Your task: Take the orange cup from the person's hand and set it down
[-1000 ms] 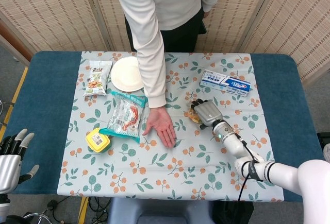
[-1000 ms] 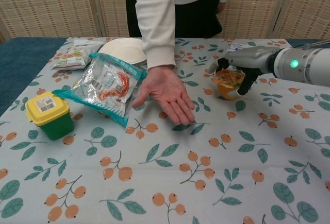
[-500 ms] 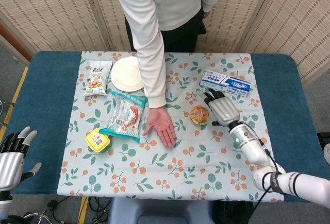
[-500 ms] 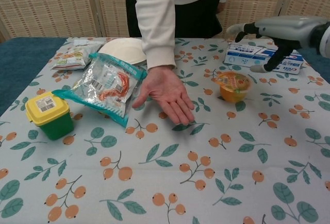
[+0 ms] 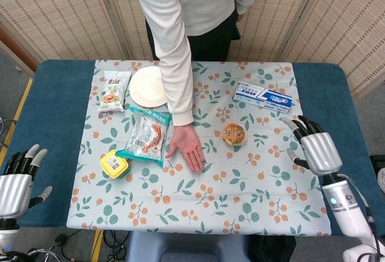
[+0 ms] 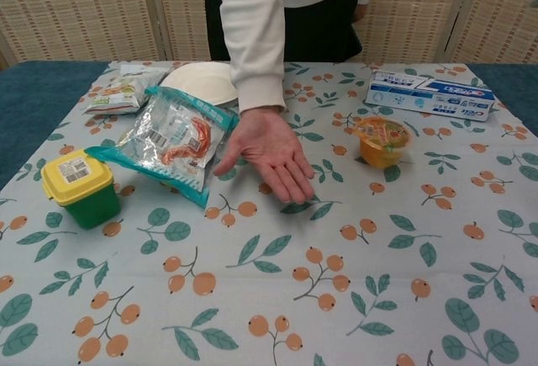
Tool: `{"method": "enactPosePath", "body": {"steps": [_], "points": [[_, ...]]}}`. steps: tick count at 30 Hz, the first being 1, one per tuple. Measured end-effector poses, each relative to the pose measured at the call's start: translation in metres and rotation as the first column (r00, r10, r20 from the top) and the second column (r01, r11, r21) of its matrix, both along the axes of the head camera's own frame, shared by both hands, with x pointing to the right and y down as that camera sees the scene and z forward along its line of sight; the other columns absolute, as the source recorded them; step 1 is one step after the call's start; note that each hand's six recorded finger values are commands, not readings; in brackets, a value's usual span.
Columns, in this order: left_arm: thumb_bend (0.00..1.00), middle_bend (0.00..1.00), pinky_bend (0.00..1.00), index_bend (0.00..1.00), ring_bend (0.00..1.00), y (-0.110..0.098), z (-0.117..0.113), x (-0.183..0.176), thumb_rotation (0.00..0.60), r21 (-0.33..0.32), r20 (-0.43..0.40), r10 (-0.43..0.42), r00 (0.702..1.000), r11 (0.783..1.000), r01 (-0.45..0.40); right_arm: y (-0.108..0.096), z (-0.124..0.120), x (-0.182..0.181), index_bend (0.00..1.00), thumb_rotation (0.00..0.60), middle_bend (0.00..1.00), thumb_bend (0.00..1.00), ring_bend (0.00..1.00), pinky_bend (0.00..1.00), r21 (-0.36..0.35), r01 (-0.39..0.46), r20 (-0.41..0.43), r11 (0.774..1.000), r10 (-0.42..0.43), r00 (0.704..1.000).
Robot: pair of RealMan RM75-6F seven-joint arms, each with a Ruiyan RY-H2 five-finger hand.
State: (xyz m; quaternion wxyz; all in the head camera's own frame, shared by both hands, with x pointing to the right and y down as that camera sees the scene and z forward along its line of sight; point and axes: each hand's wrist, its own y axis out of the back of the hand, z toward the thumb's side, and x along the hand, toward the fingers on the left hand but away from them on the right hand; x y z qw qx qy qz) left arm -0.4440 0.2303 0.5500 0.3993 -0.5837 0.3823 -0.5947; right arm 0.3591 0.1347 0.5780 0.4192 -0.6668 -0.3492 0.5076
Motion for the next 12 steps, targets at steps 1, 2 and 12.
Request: {"method": "enactPosePath", "body": {"steps": [1,2,12], "points": [[0.18,0.03,0.1,0.11,0.11,0.0,0.0,0.001,0.6,0.001,0.001,0.001,1.0,1.0,-0.001,0.005,-0.004,0.006,0.13,0.6,0.23,0.32,0.11,0.21,0.005,-0.01,-0.002,1.0,0.01,1.0],[0.18,0.03,0.1,0.11,0.11,-0.001,0.0,0.002,0.6,0.002,0.0,0.003,1.0,1.0,-0.003,0.011,-0.009,0.011,0.13,0.6,0.23,0.32,0.11,0.21,0.01,-0.02,-0.004,1.0,0.02,1.0],[0.18,0.03,0.1,0.11,0.11,-0.003,0.003,0.009,0.6,0.0,-0.004,0.009,1.0,1.0,-0.009,0.055,-0.036,0.043,0.13,0.6,0.24,0.32,0.12,0.23,0.022,-0.102,-0.022,0.995,0.102,0.995]]}}
